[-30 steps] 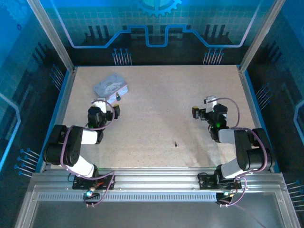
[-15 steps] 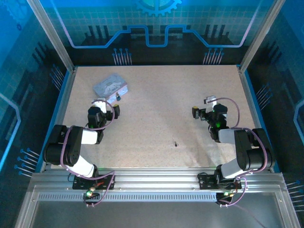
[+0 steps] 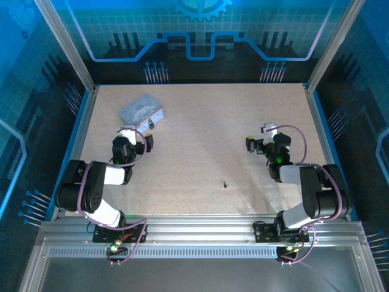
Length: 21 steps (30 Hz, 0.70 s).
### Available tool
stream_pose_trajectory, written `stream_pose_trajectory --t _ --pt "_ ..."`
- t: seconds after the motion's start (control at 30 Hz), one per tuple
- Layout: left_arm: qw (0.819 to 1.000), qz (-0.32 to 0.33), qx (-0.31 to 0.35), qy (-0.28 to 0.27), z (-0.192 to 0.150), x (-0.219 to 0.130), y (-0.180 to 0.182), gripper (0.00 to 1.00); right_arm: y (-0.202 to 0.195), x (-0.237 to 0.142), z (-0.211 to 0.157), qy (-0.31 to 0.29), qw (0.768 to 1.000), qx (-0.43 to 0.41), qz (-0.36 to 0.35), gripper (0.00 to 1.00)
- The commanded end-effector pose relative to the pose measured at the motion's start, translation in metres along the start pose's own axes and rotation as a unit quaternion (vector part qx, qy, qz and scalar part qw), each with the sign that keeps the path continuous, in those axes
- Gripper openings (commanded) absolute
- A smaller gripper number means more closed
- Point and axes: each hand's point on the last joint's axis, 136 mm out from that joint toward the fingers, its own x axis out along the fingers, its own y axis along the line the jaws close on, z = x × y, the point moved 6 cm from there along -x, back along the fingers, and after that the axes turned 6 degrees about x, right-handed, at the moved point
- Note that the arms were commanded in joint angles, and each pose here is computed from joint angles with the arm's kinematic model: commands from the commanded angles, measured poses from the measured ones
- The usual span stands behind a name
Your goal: Unlock the padlock with the key
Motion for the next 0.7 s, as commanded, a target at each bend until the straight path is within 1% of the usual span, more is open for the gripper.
stream_pose_trajectory --t 0.0,0.27,0.37,0.5,0.67 --pt "1.000 -0.007 0.009 -0.007 0.005 0.001 0.000 0.99 0.001 0.003 0.005 -0.004 1.000 -0.006 0.007 1.00" --pt "1.000 -0.007 0.009 -0.007 0.006 0.001 0.001 0.99 0.001 0.003 0.005 -0.005 1.000 -0.004 0.007 1.00" --pt "1.000 0.005 0.006 -0.011 0.006 -0.001 0.003 0.99 0.002 0.002 0.006 -0.007 1.000 -0.006 0.011 1.00" --pt "0.999 0.013 0.002 -0.032 0.010 -0.011 0.005 0.99 0.002 -0.004 0.013 -0.011 1.000 -0.005 0.008 1.00" --pt "0.999 0.024 -0.001 -0.038 0.025 -0.024 0.007 0.99 0.002 -0.014 0.024 -0.012 1.000 -0.001 0.005 1.00"
